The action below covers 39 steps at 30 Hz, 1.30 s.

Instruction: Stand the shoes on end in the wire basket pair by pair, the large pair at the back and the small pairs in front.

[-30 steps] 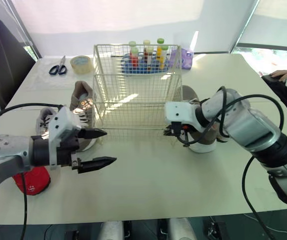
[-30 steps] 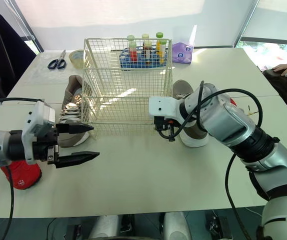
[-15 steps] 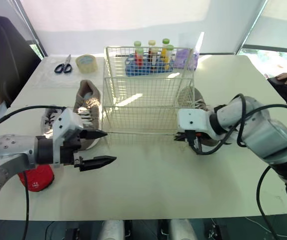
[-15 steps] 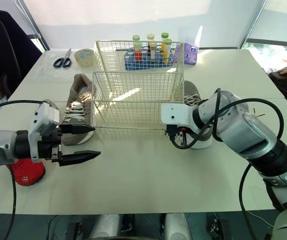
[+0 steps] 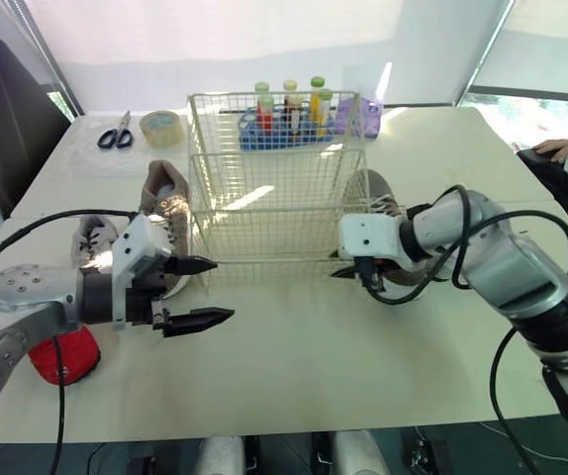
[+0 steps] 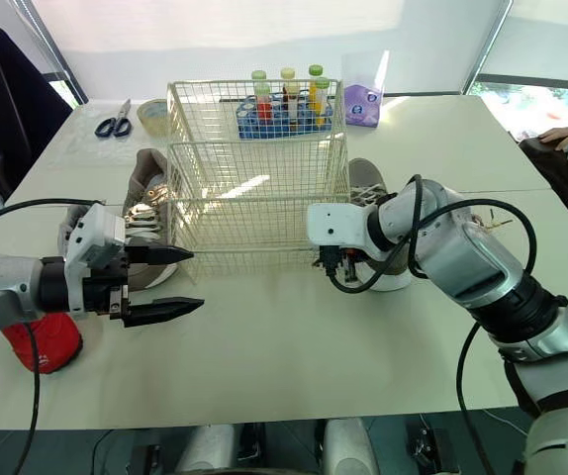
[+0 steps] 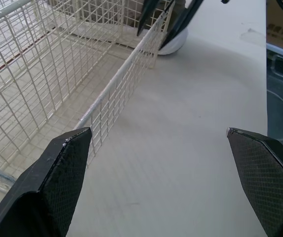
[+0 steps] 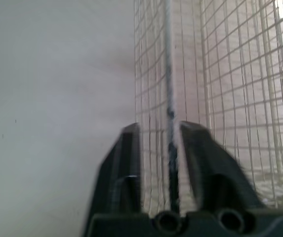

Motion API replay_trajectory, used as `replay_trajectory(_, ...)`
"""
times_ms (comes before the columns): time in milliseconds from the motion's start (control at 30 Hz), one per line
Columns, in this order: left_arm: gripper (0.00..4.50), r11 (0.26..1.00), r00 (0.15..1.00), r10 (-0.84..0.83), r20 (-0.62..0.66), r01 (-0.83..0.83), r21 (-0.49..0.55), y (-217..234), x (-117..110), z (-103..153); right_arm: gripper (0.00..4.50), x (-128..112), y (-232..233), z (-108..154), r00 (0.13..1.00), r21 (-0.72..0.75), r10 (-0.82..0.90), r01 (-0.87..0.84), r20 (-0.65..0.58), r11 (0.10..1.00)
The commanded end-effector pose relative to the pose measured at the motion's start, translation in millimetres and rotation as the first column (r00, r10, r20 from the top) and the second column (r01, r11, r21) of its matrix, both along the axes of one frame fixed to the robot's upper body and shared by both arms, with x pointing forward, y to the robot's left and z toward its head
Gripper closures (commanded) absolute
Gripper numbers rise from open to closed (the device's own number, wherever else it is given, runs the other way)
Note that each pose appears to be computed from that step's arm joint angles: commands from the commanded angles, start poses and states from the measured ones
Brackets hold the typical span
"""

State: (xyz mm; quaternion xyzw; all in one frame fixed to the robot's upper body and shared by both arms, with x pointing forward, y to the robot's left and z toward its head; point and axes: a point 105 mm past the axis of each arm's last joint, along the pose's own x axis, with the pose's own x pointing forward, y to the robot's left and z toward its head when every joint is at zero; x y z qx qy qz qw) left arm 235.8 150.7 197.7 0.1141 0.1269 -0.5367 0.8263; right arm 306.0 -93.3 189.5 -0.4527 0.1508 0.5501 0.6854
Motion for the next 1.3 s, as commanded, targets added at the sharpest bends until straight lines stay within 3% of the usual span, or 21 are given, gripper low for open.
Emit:
replay_trajectory(33, 0.0, 1.0, 0.999, -0.011, 0.031, 0.012, -0.006, -0.6, -0.3, 7.0, 2.04, -17.3, 6.4, 58.2, 0.999, 0.251, 0.046, -0.046, 0.004, 0.967)
replay_trajectory(200, 0.0, 0.997, 0.999, -0.038, -0.001, 0.038, -0.066, -1.7, 1.3, 9.2, 2.04, -29.9, -41.0, 115.3, 0.997, 0.445, -0.076, 0.08, -0.026, 0.892)
replay_trajectory(300, 0.0, 0.987, 0.998, -0.058, -0.03, 0.052, -0.155, -6.9, 4.3, 13.5, 2.04, -34.6, -74.1, 154.3, 0.97, 0.695, -0.194, 0.241, -0.148, 0.677)
replay_trajectory(333, 0.0, 0.984, 0.998, -0.059, -0.036, 0.052, -0.173, -8.1, 4.8, 13.8, 1.49, -35.3, -81.4, 156.6, 0.961, 0.729, -0.222, 0.272, -0.167, 0.629)
replay_trajectory(367, 0.0, 0.979, 0.998, -0.052, -0.041, 0.042, -0.201, -11.3, 8.0, 15.3, 1.2, -33.5, -96.0, 145.5, 0.936, 0.747, -0.303, 0.329, -0.178, 0.578)
replay_trajectory(433, 0.0, 0.962, 0.996, -0.07, -0.057, 0.052, -0.266, -20.4, 8.4, 18.5, 0.19, -36.2, -122.2, 109.6, 0.863, 0.753, -0.455, 0.447, -0.22, 0.484)
replay_trajectory(500, 0.0, 0.953, 0.994, -0.08, -0.071, 0.055, -0.299, -26.3, 7.2, 18.9, 0.09, -42.2, -136.3, 87.5, 0.807, 0.754, -0.547, 0.499, -0.223, 0.428)
replay_trajectory(600, 0.0, 0.933, 0.995, -0.069, -0.069, 0.04, -0.357, -43.0, 8.8, 17.4, 0.09, -59.2, -154.9, 50.1, 0.689, 0.792, -0.672, 0.557, -0.272, 0.25)
replay_trajectory(700, 0.0, 0.934, 0.989, -0.119, -0.084, 0.083, -0.348, -56.8, -0.7, 12.2, 0.09, -67.9, -152.4, 34.7, 0.621, 0.819, -0.728, 0.555, -0.291, 0.146)
replay_trajectory(900, 0.0, 0.946, 0.968, -0.209, -0.137, 0.165, -0.278, -74.4, -21.4, -10.3, 0.09, -69.4, -132.3, -0.2, 0.578, 0.807, -0.739, 0.585, -0.345, 0.081)
replay_trajectory(1167, 0.0, 0.961, 0.964, -0.209, -0.162, 0.173, -0.215, -82.5, -35.8, -31.0, 0.09, -46.6, -111.0, -28.2, 0.604, 0.781, -0.696, 0.617, -0.389, 0.099)
replay_trajectory(1300, 0.0, 0.963, 0.969, -0.174, -0.172, 0.131, -0.236, -86.0, -37.1, -38.4, 0.09, -31.1, -115.9, -46.0, 0.552, 0.765, -0.738, 0.639, -0.388, 0.077)
